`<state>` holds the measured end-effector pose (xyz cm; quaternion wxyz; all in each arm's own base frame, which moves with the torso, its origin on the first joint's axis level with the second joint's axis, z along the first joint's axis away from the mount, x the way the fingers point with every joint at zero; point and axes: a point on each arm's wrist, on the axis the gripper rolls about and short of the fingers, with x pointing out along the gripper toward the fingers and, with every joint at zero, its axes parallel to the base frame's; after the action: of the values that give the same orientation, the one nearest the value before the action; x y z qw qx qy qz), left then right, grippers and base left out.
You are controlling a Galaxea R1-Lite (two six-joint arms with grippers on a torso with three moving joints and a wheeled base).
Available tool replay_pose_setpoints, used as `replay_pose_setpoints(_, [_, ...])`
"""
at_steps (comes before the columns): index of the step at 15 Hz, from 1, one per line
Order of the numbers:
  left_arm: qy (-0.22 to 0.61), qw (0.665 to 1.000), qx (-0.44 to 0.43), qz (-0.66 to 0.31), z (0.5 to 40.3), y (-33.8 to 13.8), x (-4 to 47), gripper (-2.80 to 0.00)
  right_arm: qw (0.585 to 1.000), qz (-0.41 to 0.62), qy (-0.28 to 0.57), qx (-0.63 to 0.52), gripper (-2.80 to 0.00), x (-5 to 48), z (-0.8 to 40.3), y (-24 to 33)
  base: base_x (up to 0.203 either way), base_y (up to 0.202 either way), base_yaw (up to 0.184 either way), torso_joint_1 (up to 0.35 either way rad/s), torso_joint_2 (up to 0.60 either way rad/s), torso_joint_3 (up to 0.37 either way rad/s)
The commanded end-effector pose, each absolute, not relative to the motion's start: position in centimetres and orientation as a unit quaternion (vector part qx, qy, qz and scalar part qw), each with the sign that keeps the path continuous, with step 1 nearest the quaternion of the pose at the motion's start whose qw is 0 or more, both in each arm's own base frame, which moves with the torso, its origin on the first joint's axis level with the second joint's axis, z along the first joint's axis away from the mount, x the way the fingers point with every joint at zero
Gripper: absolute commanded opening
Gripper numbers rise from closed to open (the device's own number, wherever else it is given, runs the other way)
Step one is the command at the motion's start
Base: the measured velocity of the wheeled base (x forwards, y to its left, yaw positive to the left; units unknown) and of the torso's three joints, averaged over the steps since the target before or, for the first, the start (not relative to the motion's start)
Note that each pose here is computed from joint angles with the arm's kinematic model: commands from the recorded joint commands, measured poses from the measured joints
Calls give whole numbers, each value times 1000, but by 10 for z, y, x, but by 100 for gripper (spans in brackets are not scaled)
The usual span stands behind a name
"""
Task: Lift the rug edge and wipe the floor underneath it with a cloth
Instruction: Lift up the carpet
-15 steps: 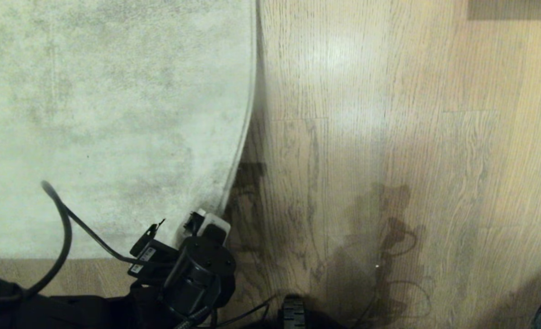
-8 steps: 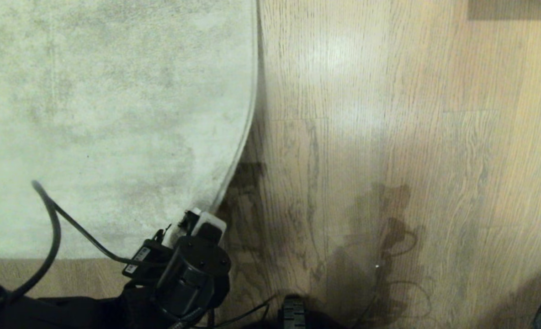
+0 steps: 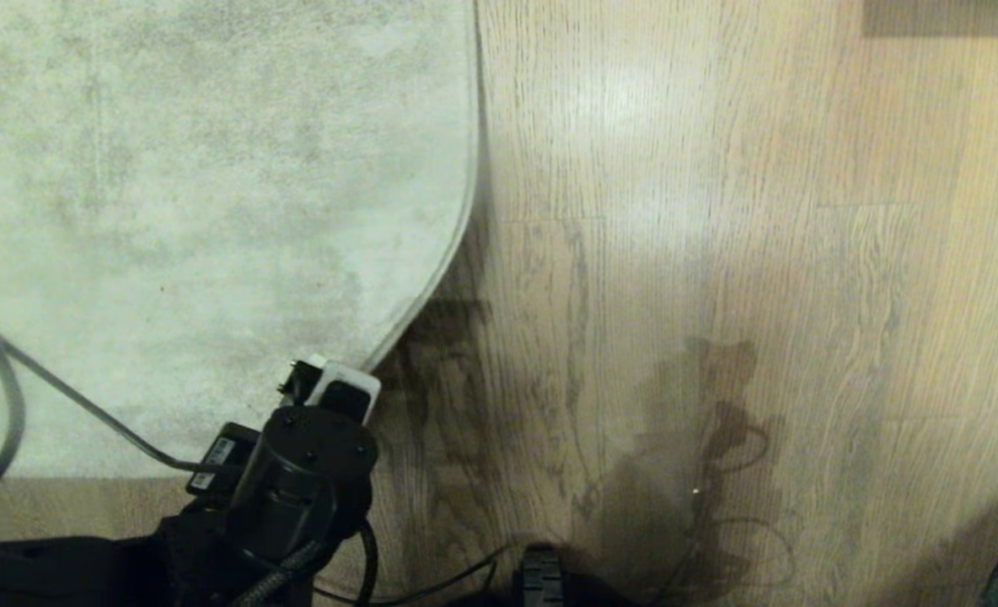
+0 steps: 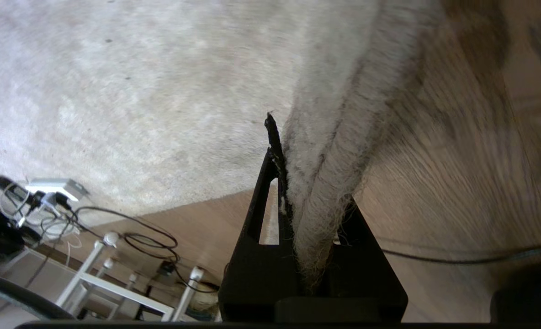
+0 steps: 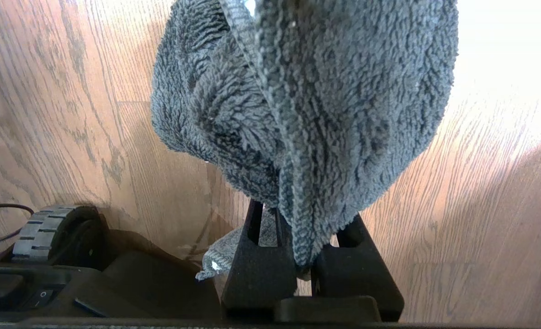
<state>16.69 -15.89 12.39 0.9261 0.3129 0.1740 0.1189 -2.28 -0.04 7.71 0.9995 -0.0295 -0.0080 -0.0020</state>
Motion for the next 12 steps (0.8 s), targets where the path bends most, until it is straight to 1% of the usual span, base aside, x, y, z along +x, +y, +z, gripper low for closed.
replay_pose_setpoints(1, [157, 936, 283, 137, 141, -147, 164, -280, 1000, -2, -8, -30, -280, -23, 77, 0, 0, 0, 0, 0, 0, 0])
replay_pose_setpoints(6, [130, 951, 230, 163, 167, -125, 158, -280, 1000, -2, -8, -30, -280, -23, 77, 0, 0, 0, 0, 0, 0, 0])
replay_pose_setpoints(12, [118, 955, 203, 181, 180, -111, 158, -280, 1000, -2, -8, -30, -280, -23, 77, 0, 0, 0, 0, 0, 0, 0])
